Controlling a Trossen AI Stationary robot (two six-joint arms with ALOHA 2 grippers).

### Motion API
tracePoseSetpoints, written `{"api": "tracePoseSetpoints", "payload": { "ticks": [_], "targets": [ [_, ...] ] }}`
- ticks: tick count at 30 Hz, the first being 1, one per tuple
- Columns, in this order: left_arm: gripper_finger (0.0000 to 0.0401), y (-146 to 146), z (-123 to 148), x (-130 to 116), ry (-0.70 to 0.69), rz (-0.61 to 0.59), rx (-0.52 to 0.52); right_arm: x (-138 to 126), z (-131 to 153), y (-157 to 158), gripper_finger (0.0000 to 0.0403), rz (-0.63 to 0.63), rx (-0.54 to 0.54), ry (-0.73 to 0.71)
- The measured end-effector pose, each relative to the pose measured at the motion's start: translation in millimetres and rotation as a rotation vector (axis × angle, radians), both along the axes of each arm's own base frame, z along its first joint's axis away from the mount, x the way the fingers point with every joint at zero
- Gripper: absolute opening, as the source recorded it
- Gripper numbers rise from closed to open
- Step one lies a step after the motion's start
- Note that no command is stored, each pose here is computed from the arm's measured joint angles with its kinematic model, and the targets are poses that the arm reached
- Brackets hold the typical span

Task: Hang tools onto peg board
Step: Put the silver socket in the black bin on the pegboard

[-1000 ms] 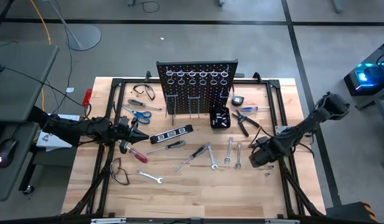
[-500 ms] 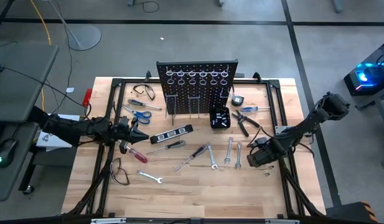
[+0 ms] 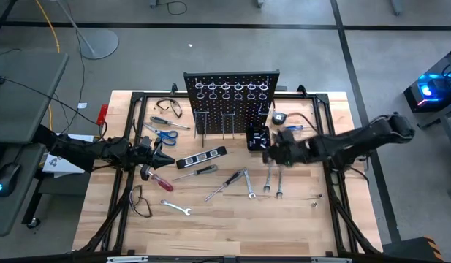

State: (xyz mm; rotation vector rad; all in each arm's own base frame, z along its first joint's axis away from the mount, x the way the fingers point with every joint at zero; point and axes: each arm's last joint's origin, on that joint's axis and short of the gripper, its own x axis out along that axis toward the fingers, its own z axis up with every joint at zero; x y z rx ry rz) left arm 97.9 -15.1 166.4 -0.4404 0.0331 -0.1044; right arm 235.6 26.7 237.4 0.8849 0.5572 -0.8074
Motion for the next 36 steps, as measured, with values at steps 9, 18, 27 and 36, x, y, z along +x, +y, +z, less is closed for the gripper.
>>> {"api": "tracePoseSetpoints", "payload": {
  "ticks": [9,18,27,36],
  "targets": [
    [0.0000,0.0,-0.2,0.0,0.001,0.000,0.000,12.9,-1.9,-49.9,0.0146,0.017,-0.022,0.007],
    [0.0000,0.0,-0.1,0.0,0.001,0.000,0.000,6.1,-7.1,-37.0,0.0219,0.274,0.155,0.107],
    [0.0000,0.0,0.0,0.0,0.000,0.000,0.000,-64.8,-24.7,38.0,0.0221,0.305,0.398,0.769],
    [0.0000,0.0,0.0,0.0,0.001,0.000,0.000,-92.9,-42.2,90.8,0.0222,0.229,0.582,0.805]
  ]
}}
